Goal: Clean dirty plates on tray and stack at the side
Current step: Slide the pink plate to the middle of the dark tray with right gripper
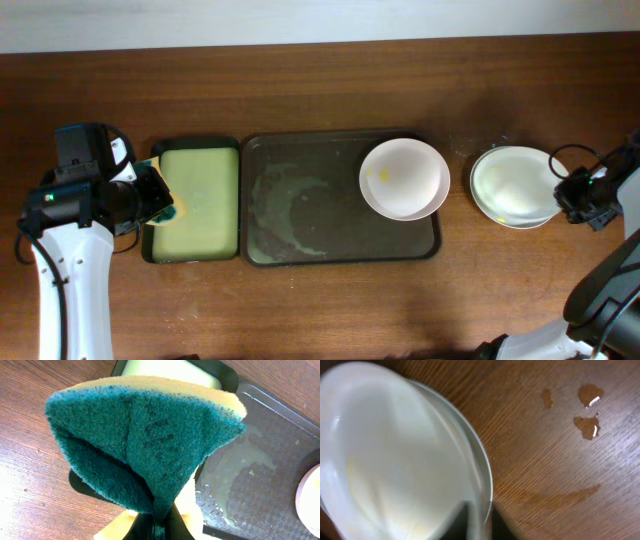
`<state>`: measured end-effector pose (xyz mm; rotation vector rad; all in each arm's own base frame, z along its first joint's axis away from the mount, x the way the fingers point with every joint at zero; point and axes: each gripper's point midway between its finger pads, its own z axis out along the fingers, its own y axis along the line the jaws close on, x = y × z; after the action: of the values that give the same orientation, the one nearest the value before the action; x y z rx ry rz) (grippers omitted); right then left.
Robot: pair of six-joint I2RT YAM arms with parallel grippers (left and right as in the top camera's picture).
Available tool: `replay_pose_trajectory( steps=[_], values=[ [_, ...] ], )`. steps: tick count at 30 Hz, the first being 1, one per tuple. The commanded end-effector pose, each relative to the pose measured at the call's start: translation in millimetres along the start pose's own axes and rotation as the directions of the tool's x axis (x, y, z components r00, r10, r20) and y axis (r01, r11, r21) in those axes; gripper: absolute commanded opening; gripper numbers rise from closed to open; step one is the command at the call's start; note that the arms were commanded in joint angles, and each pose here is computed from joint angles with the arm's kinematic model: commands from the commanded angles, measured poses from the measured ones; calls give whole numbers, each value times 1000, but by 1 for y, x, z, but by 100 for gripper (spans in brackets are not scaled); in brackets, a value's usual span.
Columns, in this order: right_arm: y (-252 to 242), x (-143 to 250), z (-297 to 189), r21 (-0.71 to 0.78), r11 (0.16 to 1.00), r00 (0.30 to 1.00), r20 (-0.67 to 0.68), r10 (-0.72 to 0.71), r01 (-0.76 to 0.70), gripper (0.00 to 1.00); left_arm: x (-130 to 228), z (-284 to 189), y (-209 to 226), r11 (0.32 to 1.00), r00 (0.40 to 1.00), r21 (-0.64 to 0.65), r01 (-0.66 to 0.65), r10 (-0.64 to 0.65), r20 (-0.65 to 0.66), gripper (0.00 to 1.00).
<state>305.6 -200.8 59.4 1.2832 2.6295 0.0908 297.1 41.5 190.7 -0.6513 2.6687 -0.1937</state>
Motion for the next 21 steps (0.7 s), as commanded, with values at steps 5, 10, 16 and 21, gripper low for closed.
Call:
replay_pose_trajectory(
  steps=[5, 10, 16, 21],
  values=[
    [34, 19, 6, 12, 993, 993, -21, -115, 115, 47, 1, -5, -2, 1000, 1000, 14, -22, 22, 10, 0],
    [77, 53, 36, 2, 963, 958, -102, -267, 269, 4, 2, -5, -2, 1000, 1000, 13, -22, 22, 7, 0],
    [117, 98, 71, -105, 921, 896, -214, -390, 375, 4, 3, -5, -2, 1000, 1000, 12, -21, 21, 3, 0],
    [162, 107, 48, -366, 835, 843, -196, -501, 411, 14, 3, -5, -2, 1000, 1000, 12, -21, 21, 3, 0]
  ],
)
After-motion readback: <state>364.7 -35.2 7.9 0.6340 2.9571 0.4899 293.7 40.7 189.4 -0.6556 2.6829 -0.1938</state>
